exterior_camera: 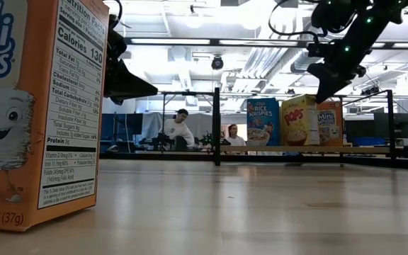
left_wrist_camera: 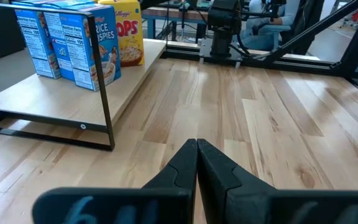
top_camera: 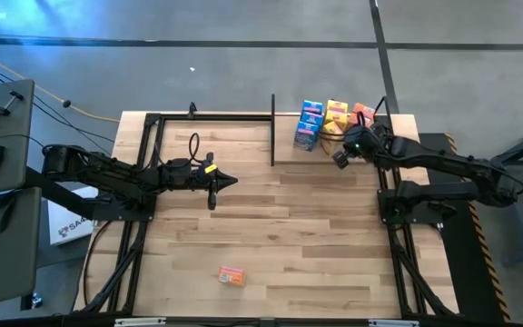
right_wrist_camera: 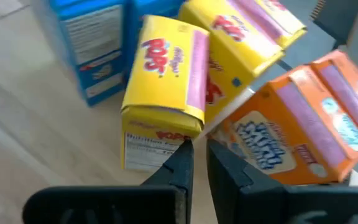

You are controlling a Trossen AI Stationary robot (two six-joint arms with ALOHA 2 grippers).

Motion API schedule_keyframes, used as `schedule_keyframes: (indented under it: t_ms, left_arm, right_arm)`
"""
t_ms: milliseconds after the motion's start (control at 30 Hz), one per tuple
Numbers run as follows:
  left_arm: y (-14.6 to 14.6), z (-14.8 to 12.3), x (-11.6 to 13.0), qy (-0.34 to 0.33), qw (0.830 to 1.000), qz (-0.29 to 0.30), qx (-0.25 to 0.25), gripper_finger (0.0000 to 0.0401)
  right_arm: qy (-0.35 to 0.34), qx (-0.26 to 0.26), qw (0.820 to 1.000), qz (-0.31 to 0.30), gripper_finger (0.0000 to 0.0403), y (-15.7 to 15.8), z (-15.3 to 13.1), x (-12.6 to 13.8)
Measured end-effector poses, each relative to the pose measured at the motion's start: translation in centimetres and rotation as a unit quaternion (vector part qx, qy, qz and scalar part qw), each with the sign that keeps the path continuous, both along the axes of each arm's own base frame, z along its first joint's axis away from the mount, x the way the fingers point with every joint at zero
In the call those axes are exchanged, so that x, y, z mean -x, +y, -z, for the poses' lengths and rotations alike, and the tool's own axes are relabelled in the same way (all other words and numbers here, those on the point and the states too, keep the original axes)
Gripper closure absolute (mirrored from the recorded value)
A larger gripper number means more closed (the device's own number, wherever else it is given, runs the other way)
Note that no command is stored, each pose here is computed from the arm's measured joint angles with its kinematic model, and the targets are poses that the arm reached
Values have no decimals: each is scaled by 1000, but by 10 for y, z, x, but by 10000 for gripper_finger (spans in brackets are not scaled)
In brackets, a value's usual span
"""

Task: Stack cereal on shelf
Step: Put the yellow cereal box on the shelf aligned with the other blue cereal box

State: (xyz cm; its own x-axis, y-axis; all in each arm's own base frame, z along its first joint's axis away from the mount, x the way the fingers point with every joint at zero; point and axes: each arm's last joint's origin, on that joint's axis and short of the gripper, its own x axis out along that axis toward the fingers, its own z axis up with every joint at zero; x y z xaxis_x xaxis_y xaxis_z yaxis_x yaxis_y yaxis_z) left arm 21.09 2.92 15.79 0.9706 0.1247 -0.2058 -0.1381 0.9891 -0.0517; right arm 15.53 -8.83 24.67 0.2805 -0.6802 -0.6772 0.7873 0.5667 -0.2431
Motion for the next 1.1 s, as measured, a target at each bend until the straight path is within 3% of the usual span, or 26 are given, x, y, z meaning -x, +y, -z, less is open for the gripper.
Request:
schedule_keyframes:
  t_ms: [233, 400, 633, 1100]
  left_arm:
    - [0, 0, 0, 0, 1000, 0, 0, 398]
    - [0, 0, 0, 0, 1000, 0, 0, 398]
    - [0, 0, 0, 0, 1000, 0, 0, 398]
    - [0, 0, 0, 0, 1000, 0, 0, 398]
  right_arm:
    - [-5, 1, 1000, -3, 376, 1, -8, 6]
    - [-48, -66, 995, -60, 376, 8, -9, 6]
    - [-12, -24, 1000, -11, 376, 4, 1, 6]
    - [-28, 16, 999, 1, 376, -11, -5, 5]
